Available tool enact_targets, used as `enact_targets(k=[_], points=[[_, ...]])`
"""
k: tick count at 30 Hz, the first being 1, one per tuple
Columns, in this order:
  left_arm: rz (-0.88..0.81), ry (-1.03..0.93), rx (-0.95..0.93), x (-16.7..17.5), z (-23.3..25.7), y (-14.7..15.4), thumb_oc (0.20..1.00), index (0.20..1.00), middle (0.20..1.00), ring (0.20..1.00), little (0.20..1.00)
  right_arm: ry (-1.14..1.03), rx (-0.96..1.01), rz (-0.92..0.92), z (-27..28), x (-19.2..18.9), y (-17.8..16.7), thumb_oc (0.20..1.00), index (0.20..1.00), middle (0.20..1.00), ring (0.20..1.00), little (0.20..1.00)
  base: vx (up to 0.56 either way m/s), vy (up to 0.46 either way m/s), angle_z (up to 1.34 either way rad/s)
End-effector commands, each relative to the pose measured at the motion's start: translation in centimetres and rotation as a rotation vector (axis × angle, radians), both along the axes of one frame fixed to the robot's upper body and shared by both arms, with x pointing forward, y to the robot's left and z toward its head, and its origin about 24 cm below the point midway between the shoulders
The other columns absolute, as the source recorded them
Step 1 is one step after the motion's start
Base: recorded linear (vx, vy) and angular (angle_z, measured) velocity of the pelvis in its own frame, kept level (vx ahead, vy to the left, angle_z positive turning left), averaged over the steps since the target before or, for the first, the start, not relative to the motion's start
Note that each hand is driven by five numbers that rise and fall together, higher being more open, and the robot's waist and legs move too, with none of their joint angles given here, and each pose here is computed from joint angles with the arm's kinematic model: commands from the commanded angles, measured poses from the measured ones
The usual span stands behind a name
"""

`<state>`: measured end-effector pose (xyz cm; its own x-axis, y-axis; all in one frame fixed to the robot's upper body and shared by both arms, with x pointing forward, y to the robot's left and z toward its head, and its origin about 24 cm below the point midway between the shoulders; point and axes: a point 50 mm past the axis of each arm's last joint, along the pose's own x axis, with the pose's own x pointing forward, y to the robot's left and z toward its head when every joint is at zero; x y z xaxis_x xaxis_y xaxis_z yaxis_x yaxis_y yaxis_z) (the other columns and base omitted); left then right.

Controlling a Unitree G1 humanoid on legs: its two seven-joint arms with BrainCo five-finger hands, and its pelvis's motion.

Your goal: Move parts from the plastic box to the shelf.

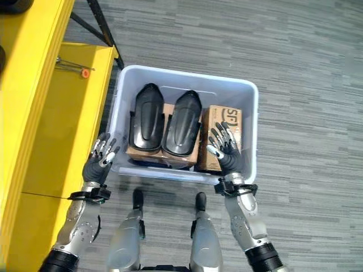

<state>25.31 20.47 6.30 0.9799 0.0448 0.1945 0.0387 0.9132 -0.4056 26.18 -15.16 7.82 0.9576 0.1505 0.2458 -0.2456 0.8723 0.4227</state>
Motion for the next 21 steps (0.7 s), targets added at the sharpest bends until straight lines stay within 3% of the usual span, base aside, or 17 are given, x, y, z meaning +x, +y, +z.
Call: enact_targets(k=[1, 13, 21], points=[[0.033, -0.079, -0.006, -0.8, 1.0, 0.0, 1.000, 1.000, 1.000, 1.000, 1.000, -0.091, 0.025, -0.033, 1.8, 0.0, -1.0, 1.000, 1.000, 1.000, 1.000, 1.000, -0.01, 0.067, -0.01], [-0.007, -0.154, 0.008, 0.7, 3.1, -1.8, 1.000, 1.000, 1.000, 1.000, 1.000, -0.064, 0.038, -0.006, 1.7, 1.3, 0.9, 1.000, 1.000, 1.000, 1.000, 1.000, -0.03, 0.013, -0.14], [-0.038, -0.154, -0.011, 1.3, 3.3, -3.0, 1.000, 1.000, 1.000, 1.000, 1.000, -0.025, 0.052, -0.099, 1.4, 2.8, 1.0, 1.000, 1.000, 1.000, 1.000, 1.000, -0.01, -0.003, -0.02]])
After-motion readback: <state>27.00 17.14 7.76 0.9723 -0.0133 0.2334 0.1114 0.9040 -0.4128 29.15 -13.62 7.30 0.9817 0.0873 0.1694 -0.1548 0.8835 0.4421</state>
